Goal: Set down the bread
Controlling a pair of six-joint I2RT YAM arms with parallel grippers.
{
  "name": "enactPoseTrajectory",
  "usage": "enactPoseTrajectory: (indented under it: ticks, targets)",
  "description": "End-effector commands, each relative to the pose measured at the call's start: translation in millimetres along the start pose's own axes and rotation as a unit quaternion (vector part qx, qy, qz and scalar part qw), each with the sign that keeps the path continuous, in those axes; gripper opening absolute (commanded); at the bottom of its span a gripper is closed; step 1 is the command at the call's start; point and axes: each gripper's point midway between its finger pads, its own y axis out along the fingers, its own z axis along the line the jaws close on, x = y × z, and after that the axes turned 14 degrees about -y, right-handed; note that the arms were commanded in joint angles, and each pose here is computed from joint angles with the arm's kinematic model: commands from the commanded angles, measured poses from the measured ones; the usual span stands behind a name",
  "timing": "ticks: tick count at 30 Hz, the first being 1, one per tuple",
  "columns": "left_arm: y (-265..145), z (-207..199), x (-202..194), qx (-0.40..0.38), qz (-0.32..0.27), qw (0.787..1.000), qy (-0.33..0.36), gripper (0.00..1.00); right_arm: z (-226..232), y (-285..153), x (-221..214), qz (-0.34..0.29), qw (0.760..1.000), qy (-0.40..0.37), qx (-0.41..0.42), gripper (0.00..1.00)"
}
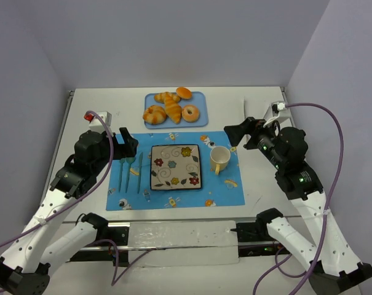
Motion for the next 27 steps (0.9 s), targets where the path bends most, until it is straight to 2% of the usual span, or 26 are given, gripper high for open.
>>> enactPoseTrajectory:
  ticks: [1,4,7,11,17,18,22,24,25,27]
  targets:
    - [-3,-8,11,-0.020,-0.019,1.000,-0.002,0.99,-2,-2,18,-0.027,1.000,-0.007,-0.012,1.00]
    - [-2,-8,11,-0.018,-0.017,1.000,-0.003,0.99,-10,-1,18,-0.017,0.999,-0.017,-0.036,1.00]
    - [-2,-5,9,-0.011,-0.015,1.000,-0.002,0.99,-34,1,15,-0.001,0.995,-0.033,-0.099,1.00]
    - [0,-4,7,-0.005,-0.008,1.000,-0.003,0.99,-77,11,5,0.034,0.975,-0.038,-0.217,1.00]
    - [-2,-9,6,-0.020,-0.003,1.000,-0.004,0.99,-127,46,-27,0.130,0.942,-0.037,-0.307,1.00]
    - [-2,-8,5,-0.019,-0.002,1.000,-0.003,0.99,-146,45,-30,0.141,0.931,-0.030,-0.335,1.00]
    - [-1,-11,3,-0.026,0.003,1.000,-0.005,0.99,-190,73,-54,0.189,0.915,0.003,-0.356,1.00]
    - [-1,-12,3,-0.027,0.005,1.000,-0.005,0.99,-198,87,-55,0.201,0.916,-0.004,-0.348,1.00]
    - [0,-12,2,-0.028,0.005,1.000,-0.004,0.99,-206,98,-73,0.231,0.910,-0.004,-0.345,1.00]
    - [0,-12,3,-0.028,0.005,1.000,-0.005,0.99,-214,110,-85,0.251,0.904,-0.008,-0.345,1.00]
